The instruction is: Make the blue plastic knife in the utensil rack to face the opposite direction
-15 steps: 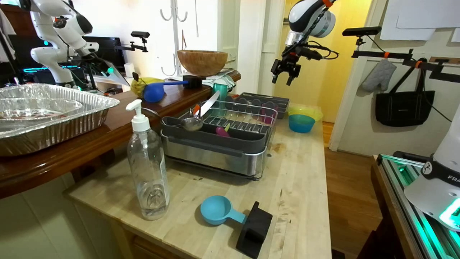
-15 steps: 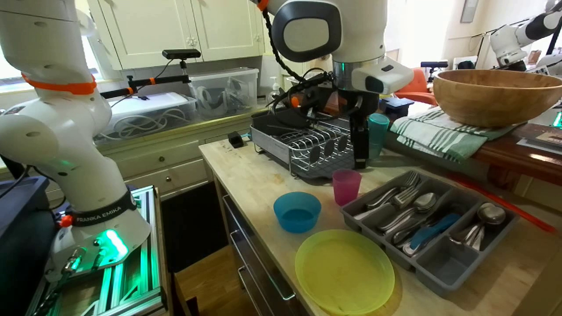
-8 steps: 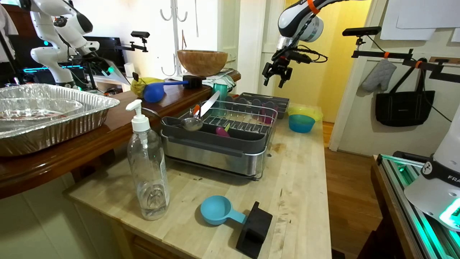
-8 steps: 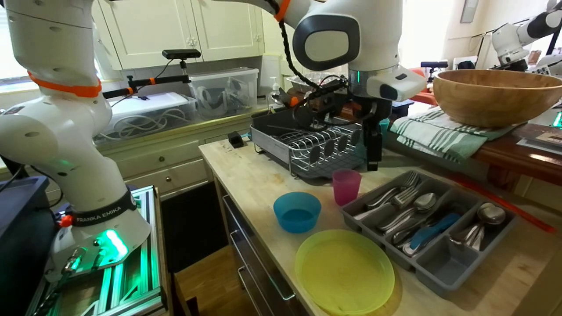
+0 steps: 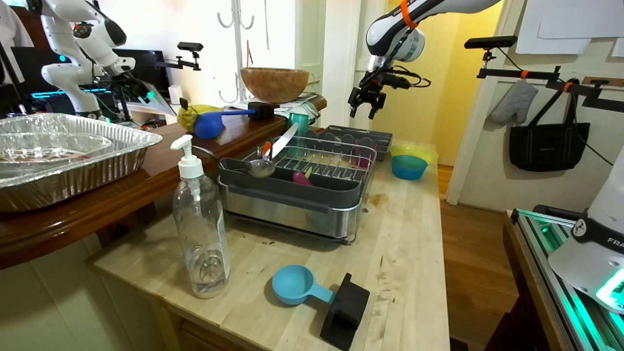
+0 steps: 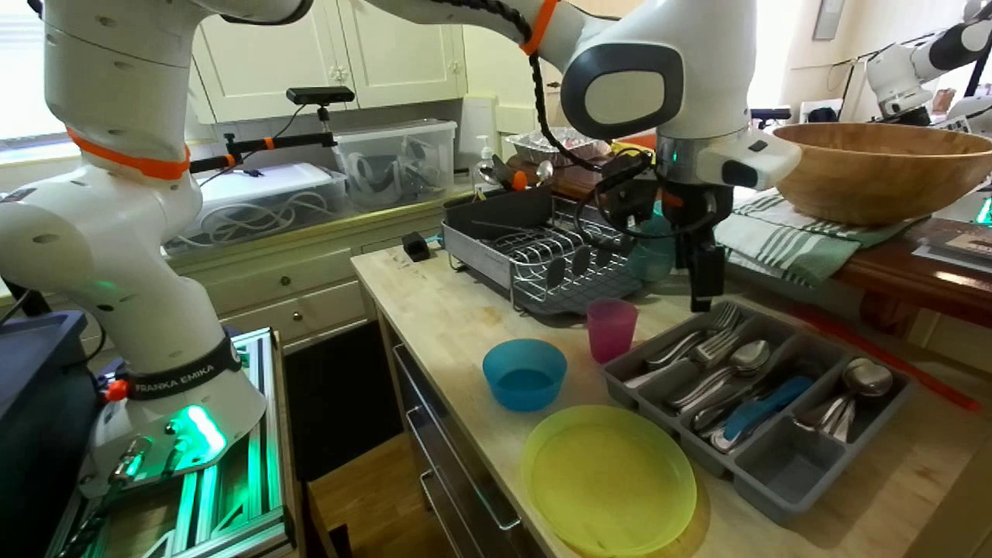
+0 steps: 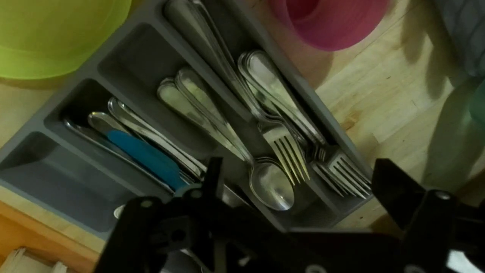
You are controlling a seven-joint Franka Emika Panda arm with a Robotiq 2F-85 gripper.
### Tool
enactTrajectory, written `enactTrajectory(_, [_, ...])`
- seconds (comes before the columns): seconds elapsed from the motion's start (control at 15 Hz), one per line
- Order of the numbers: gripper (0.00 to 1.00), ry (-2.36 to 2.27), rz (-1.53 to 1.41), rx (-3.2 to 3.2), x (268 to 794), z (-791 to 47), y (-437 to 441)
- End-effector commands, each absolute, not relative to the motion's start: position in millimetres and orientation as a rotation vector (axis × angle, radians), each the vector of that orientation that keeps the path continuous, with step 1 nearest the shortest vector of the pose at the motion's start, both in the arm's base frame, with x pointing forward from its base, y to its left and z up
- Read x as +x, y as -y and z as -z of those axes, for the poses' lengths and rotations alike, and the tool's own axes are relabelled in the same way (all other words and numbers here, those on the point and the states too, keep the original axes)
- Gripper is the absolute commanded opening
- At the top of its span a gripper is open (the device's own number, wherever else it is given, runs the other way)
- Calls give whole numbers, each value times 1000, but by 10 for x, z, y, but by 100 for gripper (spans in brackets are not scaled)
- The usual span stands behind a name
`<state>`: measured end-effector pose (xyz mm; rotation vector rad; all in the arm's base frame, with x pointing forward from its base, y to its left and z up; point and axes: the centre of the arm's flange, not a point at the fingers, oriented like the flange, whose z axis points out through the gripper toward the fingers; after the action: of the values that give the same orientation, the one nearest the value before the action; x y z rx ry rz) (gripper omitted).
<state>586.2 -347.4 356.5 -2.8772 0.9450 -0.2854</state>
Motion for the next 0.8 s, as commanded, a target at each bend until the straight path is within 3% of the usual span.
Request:
enactTrajectory(0.0, [100, -787, 261, -2921, 6074, -3457, 3779])
enactTrajectory(0.73, [100, -735, 274, -2948, 5970, -3426, 3759])
